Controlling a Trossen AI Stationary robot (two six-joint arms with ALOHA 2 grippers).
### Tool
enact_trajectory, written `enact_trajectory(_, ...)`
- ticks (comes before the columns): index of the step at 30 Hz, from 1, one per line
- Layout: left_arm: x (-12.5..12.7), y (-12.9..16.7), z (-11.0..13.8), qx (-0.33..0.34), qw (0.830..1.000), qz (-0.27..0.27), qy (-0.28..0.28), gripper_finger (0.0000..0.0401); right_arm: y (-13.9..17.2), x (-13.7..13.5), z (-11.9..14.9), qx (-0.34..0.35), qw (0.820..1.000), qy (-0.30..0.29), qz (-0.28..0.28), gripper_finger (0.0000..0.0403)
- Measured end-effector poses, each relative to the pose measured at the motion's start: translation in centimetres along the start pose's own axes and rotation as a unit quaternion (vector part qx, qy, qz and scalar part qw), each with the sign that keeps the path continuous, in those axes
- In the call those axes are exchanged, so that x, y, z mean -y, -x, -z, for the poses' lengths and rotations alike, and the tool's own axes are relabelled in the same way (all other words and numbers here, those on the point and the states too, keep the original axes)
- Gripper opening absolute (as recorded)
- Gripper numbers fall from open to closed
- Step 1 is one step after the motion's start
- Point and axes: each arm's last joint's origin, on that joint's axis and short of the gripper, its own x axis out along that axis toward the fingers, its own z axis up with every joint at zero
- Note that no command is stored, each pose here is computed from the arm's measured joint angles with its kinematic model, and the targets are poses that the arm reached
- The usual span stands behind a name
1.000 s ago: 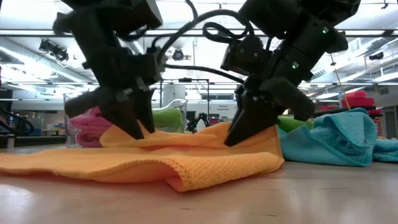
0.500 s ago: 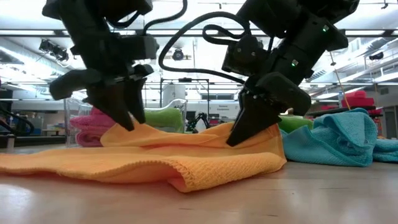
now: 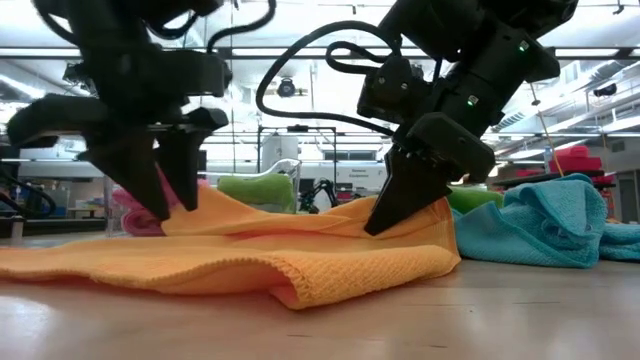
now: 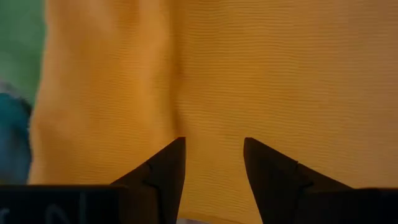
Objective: Fold microfiber towels
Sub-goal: Fold the bottom yellow microfiber towel
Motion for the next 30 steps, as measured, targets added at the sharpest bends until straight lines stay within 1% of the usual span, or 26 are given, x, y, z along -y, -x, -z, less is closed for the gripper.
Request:
enact_trajectory(6, 0.4, 0.1, -0.2, 0.008, 1.000, 0.002, -0.004, 0.0172, 0.0, 0.0, 0.0, 0.000, 1.000, -0.003, 0.000, 0.0043)
enact_trajectory(11, 0.3, 0.1, -0.7, 0.034, 0.999, 0.002, 0.022, 0.0172, 0.0, 0.0, 0.0, 0.000, 1.000, -0.006, 0.000, 0.0043)
enact_trajectory(17, 1.2, -0.6, -1.0, 0.041, 0.998, 0.020, 0.034, 0.0172, 0.0, 0.0, 0.0, 0.000, 1.000, -0.013, 0.000, 0.0043)
enact_trajectory(24, 2.9, -2.2, -0.7, 0.015, 0.999, 0.031, 0.024, 0.0172, 0.0, 0.0, 0.0, 0.000, 1.000, -0.017, 0.000, 0.0043)
enact_trajectory(30, 3.7, -2.6, -0.8, 0.013, 0.999, 0.032, 0.022, 0.0172, 0.0, 0.0, 0.0, 0.000, 1.000, -0.019, 0.000, 0.0043)
